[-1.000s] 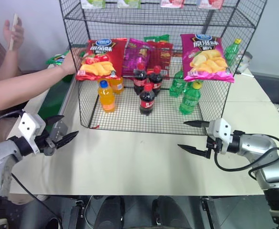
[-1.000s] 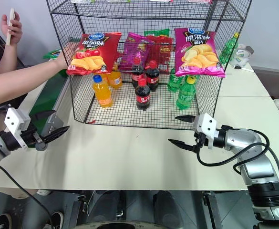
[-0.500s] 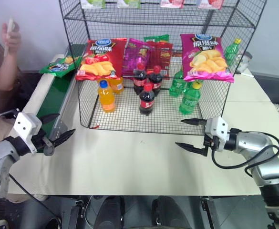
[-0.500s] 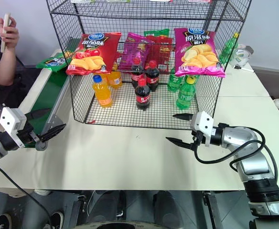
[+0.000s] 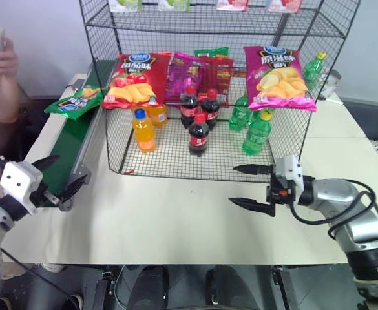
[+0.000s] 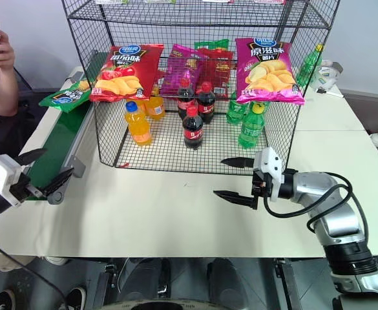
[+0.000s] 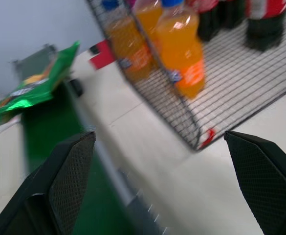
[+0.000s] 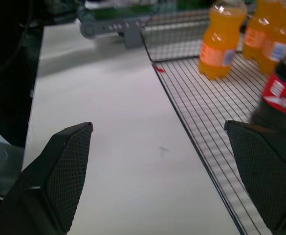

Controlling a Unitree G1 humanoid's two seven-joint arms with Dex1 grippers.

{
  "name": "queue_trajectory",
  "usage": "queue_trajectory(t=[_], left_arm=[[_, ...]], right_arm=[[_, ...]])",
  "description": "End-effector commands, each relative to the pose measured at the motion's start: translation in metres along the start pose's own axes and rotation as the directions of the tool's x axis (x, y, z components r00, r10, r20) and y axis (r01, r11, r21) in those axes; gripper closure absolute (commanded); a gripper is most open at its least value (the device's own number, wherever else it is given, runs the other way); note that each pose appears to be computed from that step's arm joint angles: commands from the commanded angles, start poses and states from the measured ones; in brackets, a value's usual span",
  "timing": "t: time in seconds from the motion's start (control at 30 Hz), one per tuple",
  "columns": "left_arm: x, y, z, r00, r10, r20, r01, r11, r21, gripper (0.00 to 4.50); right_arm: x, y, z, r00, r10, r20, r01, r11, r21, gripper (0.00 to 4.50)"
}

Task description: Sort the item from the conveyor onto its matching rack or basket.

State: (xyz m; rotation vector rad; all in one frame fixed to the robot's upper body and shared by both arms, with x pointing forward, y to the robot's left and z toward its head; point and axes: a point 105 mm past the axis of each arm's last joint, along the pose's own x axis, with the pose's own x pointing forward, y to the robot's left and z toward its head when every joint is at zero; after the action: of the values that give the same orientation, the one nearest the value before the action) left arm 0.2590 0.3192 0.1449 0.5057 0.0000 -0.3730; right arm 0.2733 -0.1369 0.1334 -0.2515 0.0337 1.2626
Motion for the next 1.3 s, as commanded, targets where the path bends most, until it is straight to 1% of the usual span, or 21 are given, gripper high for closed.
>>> queue_trajectory(t=[0.03,0.1,0.13,0.2,0.27,0.37,0.43,0.53,0.63,0.7,0.73,0.77,0.93,1.3], left_arm=[[-0.02,0.018,0.014,0.994,0.106,0.004,-0.105,0.973,0.207,0.0],[-0.032,0.02,0.012,0.992,0.12,-0.043,-0.097,0.93,0.356,0.0],[-0.035,0.019,0.011,0.991,0.115,-0.064,-0.079,0.911,0.405,0.0],[-0.043,0.027,0.011,0.984,0.16,-0.077,-0.105,0.875,0.472,0.0],[-0.047,0.032,0.012,0.978,0.193,-0.075,-0.13,0.854,0.505,0.0],[-0.058,0.033,0.001,0.969,0.2,-0.144,-0.072,0.788,0.612,0.0],[-0.064,0.033,-0.005,0.962,0.208,-0.176,-0.043,0.753,0.657,0.0],[-0.069,0.034,-0.01,0.957,0.222,-0.189,-0.04,0.74,0.672,0.0],[-0.072,0.035,-0.015,0.952,0.237,-0.196,-0.045,0.737,0.675,0.0],[-0.071,0.035,-0.017,0.952,0.232,-0.198,-0.039,0.735,0.677,0.0],[-0.071,0.036,-0.018,0.952,0.23,-0.201,-0.034,0.733,0.679,0.0],[-0.071,0.037,-0.019,0.951,0.231,-0.204,-0.032,0.733,0.679,0.0],[-0.07,0.043,-0.022,0.948,0.241,-0.207,-0.032,0.72,0.693,0.0],[-0.056,0.045,-0.031,0.955,0.205,-0.213,-0.009,0.739,0.674,0.0]], right_arm=[[0.017,0.004,0.014,0.999,0.032,0.044,-0.029,0.998,-0.062,0.01],[0.027,0.004,0.015,0.998,0.042,0.057,-0.037,0.995,-0.088,0.01],[0.029,0.004,0.014,0.997,0.047,0.058,-0.041,0.995,-0.094,0.01],[0.033,0.002,0.014,0.997,0.052,0.064,-0.046,0.995,-0.092,0.01],[0.035,0.0,0.014,0.996,0.052,0.069,-0.045,0.995,-0.09,0.01],[0.039,-0.001,0.014,0.995,0.075,0.07,-0.068,0.993,-0.096,0.01],[0.042,-0.002,0.014,0.994,0.087,0.068,-0.08,0.991,-0.108,0.01],[0.044,-0.002,0.014,0.991,0.113,0.072,-0.104,0.988,-0.11,0.01],[0.044,0.013,0.013,0.97,0.235,0.064,-0.231,0.971,-0.064,0.01],[0.044,0.022,0.01,0.955,0.295,0.03,-0.293,0.953,-0.076,0.01],[0.045,0.023,0.01,0.953,0.303,0.02,-0.3,0.949,-0.098,0.01],[0.046,0.023,0.012,0.953,0.304,0.018,-0.299,0.946,-0.122,0.01],[0.05,0.018,0.015,0.959,0.282,0.026,-0.275,0.95,-0.148,0.01],[0.052,0.015,0.011,0.97,0.24,0.024,-0.234,0.961,-0.151,0.01]])
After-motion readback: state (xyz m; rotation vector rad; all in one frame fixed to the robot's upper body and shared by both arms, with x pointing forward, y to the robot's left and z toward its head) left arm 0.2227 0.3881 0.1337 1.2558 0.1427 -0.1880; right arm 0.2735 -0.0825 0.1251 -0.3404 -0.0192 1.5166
